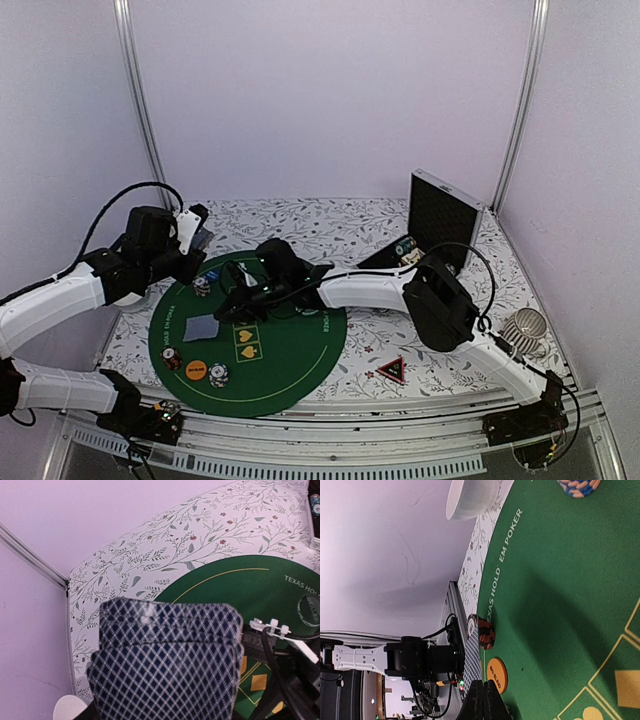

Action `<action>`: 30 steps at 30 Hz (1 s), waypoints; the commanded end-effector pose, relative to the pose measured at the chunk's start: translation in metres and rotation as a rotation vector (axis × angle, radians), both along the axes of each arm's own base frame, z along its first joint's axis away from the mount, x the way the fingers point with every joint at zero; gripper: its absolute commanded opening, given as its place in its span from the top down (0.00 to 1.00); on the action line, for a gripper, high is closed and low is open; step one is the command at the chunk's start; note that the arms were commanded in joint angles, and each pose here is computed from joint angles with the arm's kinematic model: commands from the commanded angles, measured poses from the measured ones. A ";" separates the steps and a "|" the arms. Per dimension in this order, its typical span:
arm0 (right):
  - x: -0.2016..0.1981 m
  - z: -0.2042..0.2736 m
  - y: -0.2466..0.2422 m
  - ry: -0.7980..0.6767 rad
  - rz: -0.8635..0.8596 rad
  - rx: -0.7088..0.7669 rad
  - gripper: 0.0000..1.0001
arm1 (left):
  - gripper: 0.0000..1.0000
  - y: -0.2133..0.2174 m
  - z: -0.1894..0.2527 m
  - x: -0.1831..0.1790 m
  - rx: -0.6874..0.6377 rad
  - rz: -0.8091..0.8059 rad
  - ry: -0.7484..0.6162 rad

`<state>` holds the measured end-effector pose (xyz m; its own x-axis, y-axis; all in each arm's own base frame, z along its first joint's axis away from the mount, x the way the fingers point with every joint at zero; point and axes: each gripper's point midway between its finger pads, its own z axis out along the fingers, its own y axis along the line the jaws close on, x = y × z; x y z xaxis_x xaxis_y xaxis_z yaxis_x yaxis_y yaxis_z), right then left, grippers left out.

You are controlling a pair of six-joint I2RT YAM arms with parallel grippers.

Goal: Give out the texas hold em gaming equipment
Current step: Distribute the poker card in the big blind area.

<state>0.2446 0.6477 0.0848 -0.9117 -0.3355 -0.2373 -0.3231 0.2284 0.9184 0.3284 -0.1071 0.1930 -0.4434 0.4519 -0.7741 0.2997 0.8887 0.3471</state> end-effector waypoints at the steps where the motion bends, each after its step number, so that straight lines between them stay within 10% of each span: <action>1: 0.022 -0.019 0.016 -0.003 -0.109 0.040 0.98 | 0.54 0.001 0.004 0.003 -0.020 0.004 -0.014; 25: -0.020 -0.046 0.048 0.050 -0.099 0.046 0.98 | 0.52 -0.001 0.004 0.003 -0.029 -0.007 -0.011; 30: -0.019 -0.042 0.047 0.040 -0.108 0.045 0.86 | 0.52 -0.002 0.005 0.003 -0.035 -0.013 -0.012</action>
<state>0.2199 0.6953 0.0466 -0.9495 -0.2452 -0.1958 -0.2486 0.2070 0.9462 0.3277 -0.1104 0.1923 -0.4406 0.4490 -0.7773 0.3171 0.8879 0.3332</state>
